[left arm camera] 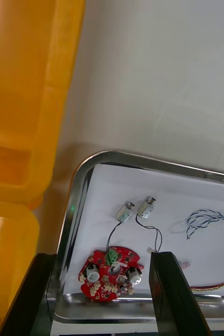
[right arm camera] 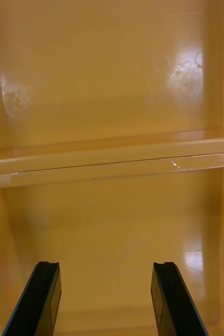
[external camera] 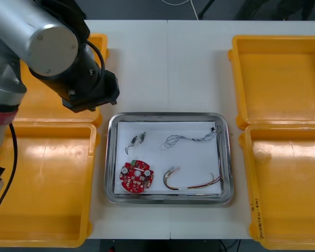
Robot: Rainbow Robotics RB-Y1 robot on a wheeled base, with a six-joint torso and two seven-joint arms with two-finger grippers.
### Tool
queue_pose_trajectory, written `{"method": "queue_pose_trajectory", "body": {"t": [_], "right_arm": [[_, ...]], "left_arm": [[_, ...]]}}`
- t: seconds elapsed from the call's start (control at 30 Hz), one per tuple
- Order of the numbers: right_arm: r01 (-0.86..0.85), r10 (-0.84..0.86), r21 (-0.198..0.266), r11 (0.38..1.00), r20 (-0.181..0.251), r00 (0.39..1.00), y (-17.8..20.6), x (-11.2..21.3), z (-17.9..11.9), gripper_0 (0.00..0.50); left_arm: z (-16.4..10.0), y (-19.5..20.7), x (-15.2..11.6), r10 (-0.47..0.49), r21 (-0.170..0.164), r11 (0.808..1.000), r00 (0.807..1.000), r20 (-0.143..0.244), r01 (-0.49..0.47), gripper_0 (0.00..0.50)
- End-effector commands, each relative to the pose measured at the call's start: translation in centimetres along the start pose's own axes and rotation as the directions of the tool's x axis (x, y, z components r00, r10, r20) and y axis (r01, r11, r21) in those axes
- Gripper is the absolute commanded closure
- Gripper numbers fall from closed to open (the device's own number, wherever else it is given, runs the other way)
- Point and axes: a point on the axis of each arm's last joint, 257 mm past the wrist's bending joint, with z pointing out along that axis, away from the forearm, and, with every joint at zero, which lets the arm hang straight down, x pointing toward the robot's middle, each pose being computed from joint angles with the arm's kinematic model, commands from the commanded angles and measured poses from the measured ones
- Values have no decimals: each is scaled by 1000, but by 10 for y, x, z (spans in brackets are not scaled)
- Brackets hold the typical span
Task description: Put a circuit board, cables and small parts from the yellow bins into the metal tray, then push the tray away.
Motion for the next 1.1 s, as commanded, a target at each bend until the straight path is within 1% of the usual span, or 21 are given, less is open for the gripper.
{"method": "queue_pose_trajectory", "body": {"t": [0.03,0.13,0.2,0.27,0.37,0.43,0.53,0.57,0.6,0.73,0.8,0.83,0.97,1.03,1.1], "right_arm": [[44,-45,33,998,40,998,-10,-10,-15,0],[46,-47,24,999,38,998,-8,-9,-16,0],[50,-50,6,999,32,998,-3,-7,-16,0],[59,-59,-2,998,33,998,1,-7,-17,0],[80,-80,-8,997,39,996,7,-6,-19,0],[94,-93,-13,995,41,995,12,-5,-20,0],[122,-121,-20,992,46,992,21,-3,-21,0],[122,-121,-20,992,46,992,21,-3,-21,0],[145,-144,-28,989,51,988,30,-4,-21,0],[218,-216,-24,976,64,974,52,-5,-20,0],[235,-233,-27,972,65,970,58,-5,-19,0],[264,-262,-38,964,60,963,68,-2,-18,0],[329,-325,-67,942,59,944,91,3,-17,0],[367,-363,-85,926,62,930,105,6,-18,0],[411,-405,-98,906,73,911,121,6,-21,0]], "left_arm": [[-49,13,-39,161,12,987,982,99,-163,0],[-59,27,-45,166,6,986,981,99,-167,0],[-65,37,-47,169,-3,985,981,96,-170,0],[-70,45,-50,170,-12,985,980,99,-170,0],[-76,56,-55,197,-31,980,974,108,-195,0],[-79,64,-58,209,-35,978,972,110,-206,0],[-82,84,-56,217,-28,976,971,96,-215,0],[-82,84,-56,217,-28,976,971,96,-215,0],[-83,96,-56,232,-34,973,968,90,-230,0],[-82,123,-52,255,-56,966,964,76,-251,0],[-81,130,-51,260,-58,965,963,71,-256,0],[-79,139,-48,270,-62,962,961,65,-266,0],[-76,156,-42,289,-74,956,956,55,-285,0],[-73,166,-36,298,-81,952,954,42,-294,0],[-68,177,-27,304,-89,949,952,24,-301,0]]}}
